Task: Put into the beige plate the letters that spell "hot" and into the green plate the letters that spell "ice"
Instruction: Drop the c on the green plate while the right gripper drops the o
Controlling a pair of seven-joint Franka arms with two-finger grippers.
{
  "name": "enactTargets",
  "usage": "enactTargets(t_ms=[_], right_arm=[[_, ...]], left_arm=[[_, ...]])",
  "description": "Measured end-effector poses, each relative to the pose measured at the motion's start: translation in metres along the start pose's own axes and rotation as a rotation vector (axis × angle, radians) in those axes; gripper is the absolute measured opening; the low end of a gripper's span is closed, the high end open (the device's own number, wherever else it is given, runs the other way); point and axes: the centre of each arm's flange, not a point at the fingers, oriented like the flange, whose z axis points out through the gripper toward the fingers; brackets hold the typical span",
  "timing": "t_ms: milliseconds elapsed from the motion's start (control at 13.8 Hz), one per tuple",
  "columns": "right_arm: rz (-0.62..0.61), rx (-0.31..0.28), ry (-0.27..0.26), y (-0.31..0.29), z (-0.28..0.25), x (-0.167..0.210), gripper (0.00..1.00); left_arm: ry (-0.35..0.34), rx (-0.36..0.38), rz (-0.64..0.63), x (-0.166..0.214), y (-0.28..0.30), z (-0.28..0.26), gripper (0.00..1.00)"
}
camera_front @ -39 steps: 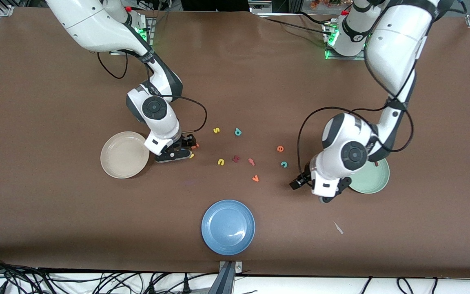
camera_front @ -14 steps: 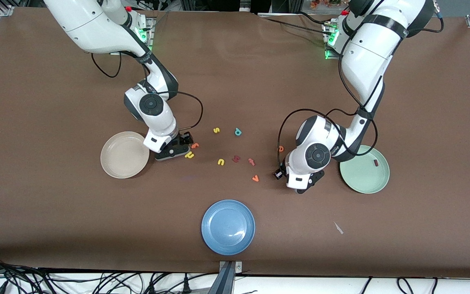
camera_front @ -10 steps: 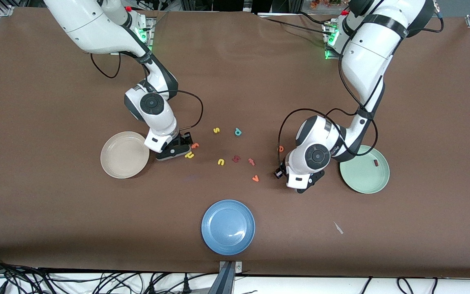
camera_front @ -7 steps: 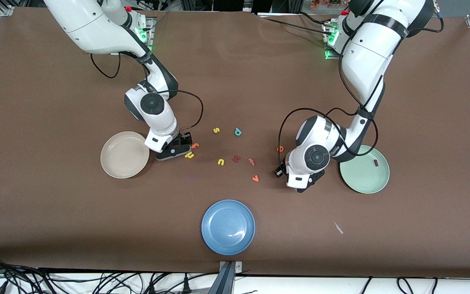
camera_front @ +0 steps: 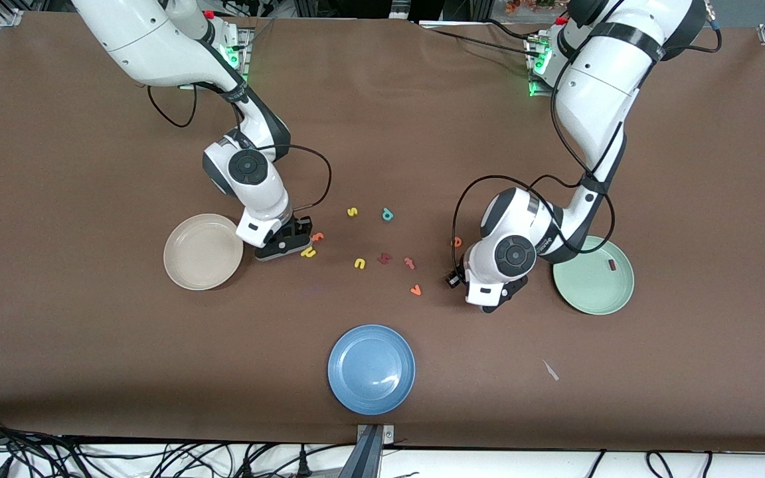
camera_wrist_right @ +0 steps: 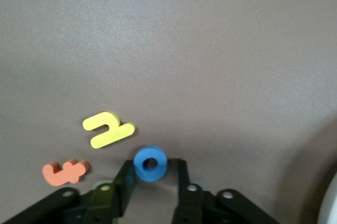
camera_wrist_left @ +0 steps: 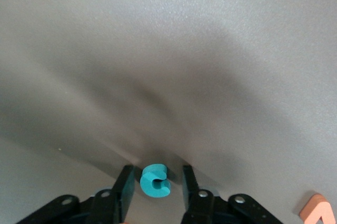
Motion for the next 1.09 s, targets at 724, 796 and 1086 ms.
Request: enactTargets(t_ms=[724,796,1086], right_arm=[[-0.01,-0.046,-0.026,0.014,-0.017,0.003,0.27],[-0.028,-0.071,-0.036,0.022,-0.031,0.006,0.27],[-0.125,-0.112,-0.065,0.091,-0.077,0.015,0.27]], left_arm=[[0.013,-0.008,-0.038,0.032,-0.013,-0.016,0.22],[0.013,-0.013,-0.034,0.053,-0.023,-0.032,0.22],[-0.067,0.064,0.114,0.123,-0.106,-0.126,0.22]])
